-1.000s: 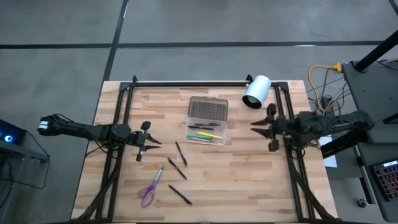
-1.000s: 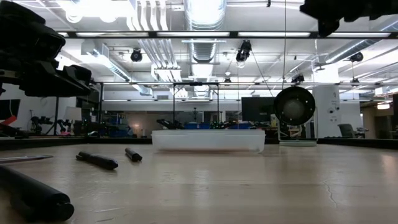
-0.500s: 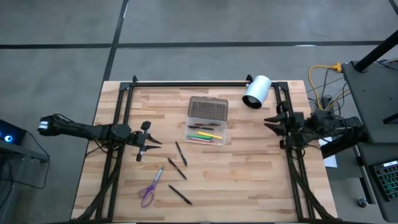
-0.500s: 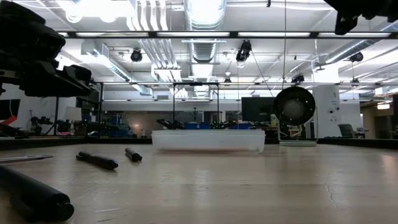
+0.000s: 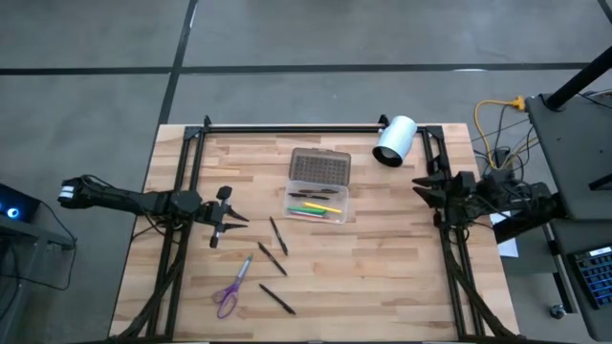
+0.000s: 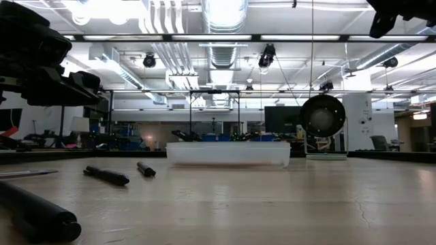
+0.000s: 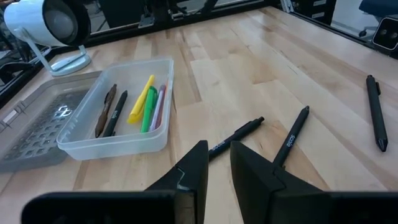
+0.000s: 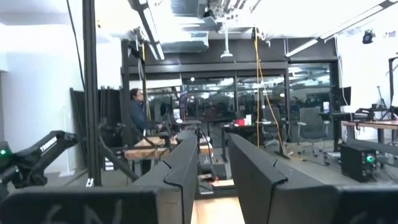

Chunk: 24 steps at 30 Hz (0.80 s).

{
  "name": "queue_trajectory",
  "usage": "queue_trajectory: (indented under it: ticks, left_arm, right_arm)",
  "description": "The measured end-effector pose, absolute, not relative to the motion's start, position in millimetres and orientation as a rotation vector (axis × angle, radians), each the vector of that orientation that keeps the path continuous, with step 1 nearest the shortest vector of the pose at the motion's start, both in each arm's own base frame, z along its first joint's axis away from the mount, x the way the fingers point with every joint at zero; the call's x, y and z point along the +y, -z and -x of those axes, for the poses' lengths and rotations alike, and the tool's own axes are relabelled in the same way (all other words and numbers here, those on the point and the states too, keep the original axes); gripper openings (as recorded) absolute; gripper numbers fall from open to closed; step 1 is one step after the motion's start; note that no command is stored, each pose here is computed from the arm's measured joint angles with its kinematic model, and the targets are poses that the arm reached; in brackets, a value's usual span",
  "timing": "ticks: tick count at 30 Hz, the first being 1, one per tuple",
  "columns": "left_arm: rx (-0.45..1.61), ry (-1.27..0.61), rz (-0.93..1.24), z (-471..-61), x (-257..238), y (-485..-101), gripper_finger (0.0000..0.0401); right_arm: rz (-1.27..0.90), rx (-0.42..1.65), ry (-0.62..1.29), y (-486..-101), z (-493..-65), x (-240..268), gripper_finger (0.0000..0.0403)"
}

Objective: Pick & place school supplies into a supply box
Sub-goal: Put the black pen into the black supply box

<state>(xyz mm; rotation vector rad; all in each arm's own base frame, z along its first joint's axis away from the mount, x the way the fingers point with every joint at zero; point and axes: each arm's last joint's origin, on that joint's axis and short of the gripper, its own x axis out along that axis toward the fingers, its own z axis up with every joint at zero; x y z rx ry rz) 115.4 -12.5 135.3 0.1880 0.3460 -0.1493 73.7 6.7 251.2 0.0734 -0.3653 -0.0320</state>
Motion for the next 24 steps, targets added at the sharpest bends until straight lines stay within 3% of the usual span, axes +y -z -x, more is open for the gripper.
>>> queue_trajectory:
  ticks: [12,24]
  left_arm:
    - [0.346,0.149,-0.188,-115.4,-12.5,-135.2,0.0054]
    - [0.346,0.149,-0.188,-115.4,-12.5,-135.3,0.0054]
  right_arm:
    - [0.015,-0.342,0.045,-217.5,-85.6,8.8,0.0068]
    - [0.122,-0.283,0.057,-195.8,-92.1,9.9,0.0083]
